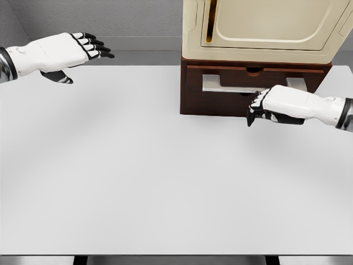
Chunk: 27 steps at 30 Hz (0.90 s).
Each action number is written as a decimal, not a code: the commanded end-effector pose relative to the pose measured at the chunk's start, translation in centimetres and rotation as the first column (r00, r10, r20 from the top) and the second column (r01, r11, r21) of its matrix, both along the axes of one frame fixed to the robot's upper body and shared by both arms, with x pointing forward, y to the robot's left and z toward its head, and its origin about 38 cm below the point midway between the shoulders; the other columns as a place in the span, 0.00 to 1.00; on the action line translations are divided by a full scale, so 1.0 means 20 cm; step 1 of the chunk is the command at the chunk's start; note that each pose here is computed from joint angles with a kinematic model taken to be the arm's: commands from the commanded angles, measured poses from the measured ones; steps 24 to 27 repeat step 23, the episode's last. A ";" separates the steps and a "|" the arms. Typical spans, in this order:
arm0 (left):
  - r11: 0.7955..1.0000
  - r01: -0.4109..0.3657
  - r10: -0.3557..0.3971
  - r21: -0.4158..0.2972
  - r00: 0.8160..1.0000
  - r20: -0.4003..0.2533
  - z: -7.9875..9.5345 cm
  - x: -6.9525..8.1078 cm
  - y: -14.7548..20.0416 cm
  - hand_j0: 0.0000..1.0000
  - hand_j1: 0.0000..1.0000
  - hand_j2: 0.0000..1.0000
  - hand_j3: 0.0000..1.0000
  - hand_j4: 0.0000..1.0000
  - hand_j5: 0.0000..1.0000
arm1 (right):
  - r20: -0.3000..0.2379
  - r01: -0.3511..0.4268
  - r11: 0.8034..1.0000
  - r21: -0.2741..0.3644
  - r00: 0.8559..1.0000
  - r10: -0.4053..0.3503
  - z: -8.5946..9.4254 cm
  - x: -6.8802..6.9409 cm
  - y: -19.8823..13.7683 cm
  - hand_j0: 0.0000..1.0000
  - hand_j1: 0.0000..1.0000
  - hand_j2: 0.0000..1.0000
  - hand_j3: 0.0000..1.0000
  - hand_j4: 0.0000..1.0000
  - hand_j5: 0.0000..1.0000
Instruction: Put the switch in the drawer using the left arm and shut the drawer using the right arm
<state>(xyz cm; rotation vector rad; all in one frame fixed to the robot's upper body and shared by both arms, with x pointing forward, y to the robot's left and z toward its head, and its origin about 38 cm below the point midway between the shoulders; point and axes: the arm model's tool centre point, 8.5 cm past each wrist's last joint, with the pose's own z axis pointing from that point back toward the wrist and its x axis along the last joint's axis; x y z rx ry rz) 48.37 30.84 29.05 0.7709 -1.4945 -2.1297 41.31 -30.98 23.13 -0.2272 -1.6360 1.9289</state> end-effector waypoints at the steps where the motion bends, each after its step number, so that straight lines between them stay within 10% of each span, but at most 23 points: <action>1: 1.000 -0.002 0.002 -0.005 1.000 0.000 0.00 0.00 0.00 1.00 1.00 1.00 1.00 1.00 1.00 | 0.000 0.002 1.000 -0.005 1.000 -0.002 -0.01 0.01 0.00 0.38 0.38 0.38 0.38 0.38 0.38; 10: 1.000 -0.002 0.002 -0.005 1.000 -0.002 0.00 0.00 0.00 1.00 1.00 1.00 1.00 1.00 1.00 | 0.046 0.033 0.999 0.002 0.998 -0.033 0.08 0.02 -0.06 0.40 0.40 0.40 0.40 0.40 0.40; 16: 1.000 -0.002 0.002 -0.004 1.000 0.000 0.00 0.00 0.00 1.00 1.00 1.00 1.00 1.00 1.00 | 0.080 0.003 0.999 -0.032 0.997 -0.001 0.28 -0.30 -0.18 0.64 0.64 0.64 0.64 0.64 0.64; 21: 1.000 -0.019 0.019 0.011 1.000 -0.004 0.00 -0.02 0.05 1.00 1.00 1.00 1.00 1.00 1.00 | 0.074 0.026 0.999 -0.047 0.997 -0.023 0.28 -0.32 -0.22 0.85 0.85 0.85 0.85 0.85 0.85; 27: 1.000 -0.016 0.016 0.011 1.000 -0.001 0.01 -0.02 0.05 1.00 1.00 1.00 1.00 1.00 1.00 | 0.073 0.028 0.998 -0.048 0.997 -0.024 0.27 -0.33 -0.23 0.86 0.86 0.86 0.86 0.86 0.86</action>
